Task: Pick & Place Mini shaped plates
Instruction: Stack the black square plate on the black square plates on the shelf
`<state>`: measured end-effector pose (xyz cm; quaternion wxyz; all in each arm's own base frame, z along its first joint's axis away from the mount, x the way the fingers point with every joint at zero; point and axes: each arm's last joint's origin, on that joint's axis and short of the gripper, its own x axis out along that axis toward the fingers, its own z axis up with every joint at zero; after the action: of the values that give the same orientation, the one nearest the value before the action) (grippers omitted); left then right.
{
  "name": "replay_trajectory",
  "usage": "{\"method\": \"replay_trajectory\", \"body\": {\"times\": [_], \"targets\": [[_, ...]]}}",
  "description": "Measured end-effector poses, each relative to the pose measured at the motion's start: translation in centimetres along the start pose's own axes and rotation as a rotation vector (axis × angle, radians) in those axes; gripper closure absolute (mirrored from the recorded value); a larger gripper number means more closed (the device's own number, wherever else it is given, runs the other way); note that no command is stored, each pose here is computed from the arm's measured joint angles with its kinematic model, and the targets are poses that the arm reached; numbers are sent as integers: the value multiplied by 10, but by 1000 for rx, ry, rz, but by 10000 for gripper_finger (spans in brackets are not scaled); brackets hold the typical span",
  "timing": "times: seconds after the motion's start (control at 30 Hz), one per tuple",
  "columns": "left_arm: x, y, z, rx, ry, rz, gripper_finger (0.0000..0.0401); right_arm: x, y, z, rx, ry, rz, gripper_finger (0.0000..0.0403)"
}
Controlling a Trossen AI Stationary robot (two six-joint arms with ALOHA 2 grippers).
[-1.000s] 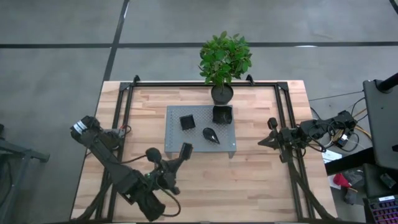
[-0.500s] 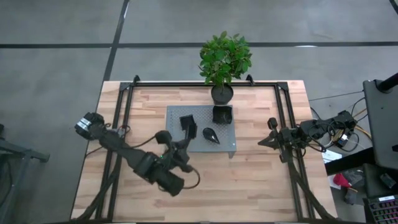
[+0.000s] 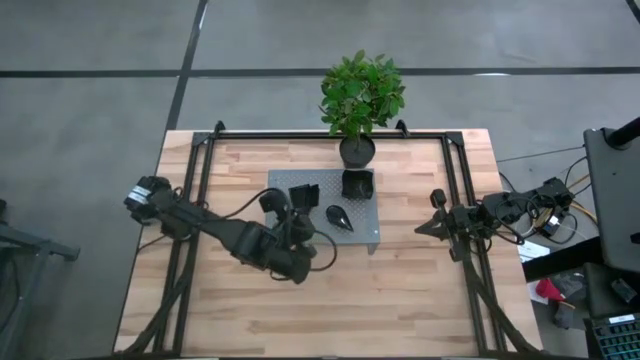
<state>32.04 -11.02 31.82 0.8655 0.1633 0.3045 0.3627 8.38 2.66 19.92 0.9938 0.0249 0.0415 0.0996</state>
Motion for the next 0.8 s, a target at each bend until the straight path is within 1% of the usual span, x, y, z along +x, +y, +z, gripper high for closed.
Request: {"method": "replay_trajectory", "body": {"times": [0.1, 0.2, 0.27, 0.5, 0.67, 0.8], "targets": [[4, 3, -2, 17, 31, -2, 401, 0, 0, 0, -1, 0, 0, 394], [11, 6, -4, -9, 85, -34, 401, 0, 0, 0, -2, 0, 0, 394], [16, 6, -5, -17, 104, -30, 401, 0, 0, 0, 0, 0, 0, 394], [26, 7, -12, 52, 164, 0, 401, 0, 0, 0, -2, -1, 0, 394], [29, 3, -15, 74, 196, -16, 401, 0, 0, 0, -2, 0, 0, 394], [34, 4, -16, 85, 212, 1, 401, 0, 0, 0, 0, 0, 0, 394]]}}
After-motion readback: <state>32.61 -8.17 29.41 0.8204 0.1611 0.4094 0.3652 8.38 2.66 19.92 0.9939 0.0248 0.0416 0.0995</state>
